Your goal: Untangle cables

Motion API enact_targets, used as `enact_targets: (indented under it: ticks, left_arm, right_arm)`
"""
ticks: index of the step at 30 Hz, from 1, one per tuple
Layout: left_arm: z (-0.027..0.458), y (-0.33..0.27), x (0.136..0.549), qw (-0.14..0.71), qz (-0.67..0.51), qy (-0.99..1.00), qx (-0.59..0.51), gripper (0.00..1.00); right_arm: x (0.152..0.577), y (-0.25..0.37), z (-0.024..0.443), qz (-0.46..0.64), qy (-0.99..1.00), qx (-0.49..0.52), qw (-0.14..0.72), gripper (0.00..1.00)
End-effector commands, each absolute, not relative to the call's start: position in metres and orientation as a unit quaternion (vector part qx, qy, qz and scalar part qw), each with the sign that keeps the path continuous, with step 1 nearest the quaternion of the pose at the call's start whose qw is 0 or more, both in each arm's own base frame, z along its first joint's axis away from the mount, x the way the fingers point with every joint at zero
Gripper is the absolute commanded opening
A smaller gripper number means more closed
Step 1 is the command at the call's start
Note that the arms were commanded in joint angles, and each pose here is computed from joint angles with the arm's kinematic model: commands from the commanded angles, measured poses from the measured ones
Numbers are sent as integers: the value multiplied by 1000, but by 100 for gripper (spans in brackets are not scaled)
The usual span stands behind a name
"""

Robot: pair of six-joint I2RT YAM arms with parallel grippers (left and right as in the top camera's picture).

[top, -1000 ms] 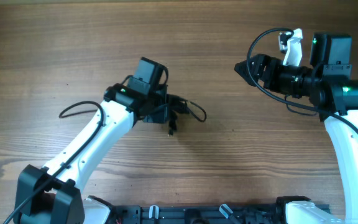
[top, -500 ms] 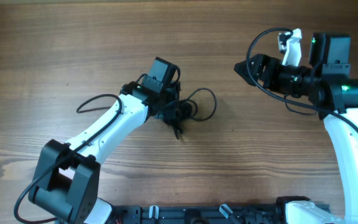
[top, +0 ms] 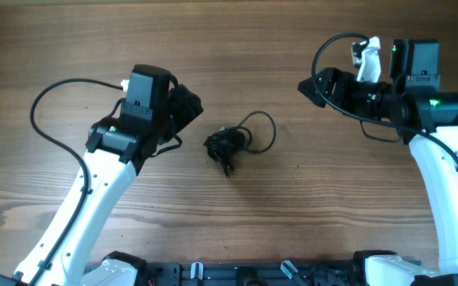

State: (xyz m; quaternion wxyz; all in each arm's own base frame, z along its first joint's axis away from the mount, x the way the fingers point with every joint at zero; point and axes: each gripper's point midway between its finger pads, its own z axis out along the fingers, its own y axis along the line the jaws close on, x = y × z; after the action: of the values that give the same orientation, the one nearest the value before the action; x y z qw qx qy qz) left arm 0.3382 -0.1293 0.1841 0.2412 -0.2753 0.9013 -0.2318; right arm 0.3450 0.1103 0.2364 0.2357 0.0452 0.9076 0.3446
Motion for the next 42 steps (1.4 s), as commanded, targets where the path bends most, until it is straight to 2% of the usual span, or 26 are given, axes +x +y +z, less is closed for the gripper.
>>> enact_targets:
  ticks: [1,3,6,8,10,13,16,19,21,24,31,36,38,40,42]
  left_arm:
    - [156,-104,321,208,-145,927,-274,72]
    - [140,-83,317,171,-128,909,-358,73]
    - [139,-68,321,148,-156,886,-411,66]
    - [139,-59,321,140,-163,878,-428,65]
    - [138,-43,321,137,-163,867,-451,65]
    - [138,-23,323,137,-166,851,-479,68]
    - [138,-21,323,136,-166,849,-482,71]
    - [137,-21,320,131,-164,850,-483,73]
    - [137,-21,320,132,-164,850,-483,73]
    - [137,-21,319,129,-163,850,-484,82]
    - [137,-21,320,130,-163,850,-483,84]
    - [135,-21,318,125,-160,852,-483,85]
    - [134,-21,315,120,-157,852,-484,86]
    - [132,-21,311,112,-153,854,-485,86]
    - [132,-24,310,108,-157,860,-473,83]
  right_arm:
    - [341,131,240,343,907,-18,242,92]
    - [330,163,236,327,912,-73,236,90]
    - [319,193,225,282,924,-109,234,89]
    - [313,210,220,276,920,-149,234,89]
    - [314,225,204,261,914,-207,230,89]
    - [321,249,168,231,880,-344,230,91]
    - [333,264,136,218,859,-404,228,91]
    - [337,267,108,206,846,-444,212,89]
    - [332,272,89,217,831,-474,193,84]
    - [331,279,70,237,825,-481,177,81]
    - [339,297,69,253,808,-492,204,79]
    - [325,306,58,254,805,-503,183,68]
    - [320,309,59,271,814,-486,171,61]
    - [321,309,59,277,835,-448,160,40]
    - [325,308,60,284,859,-399,150,29]
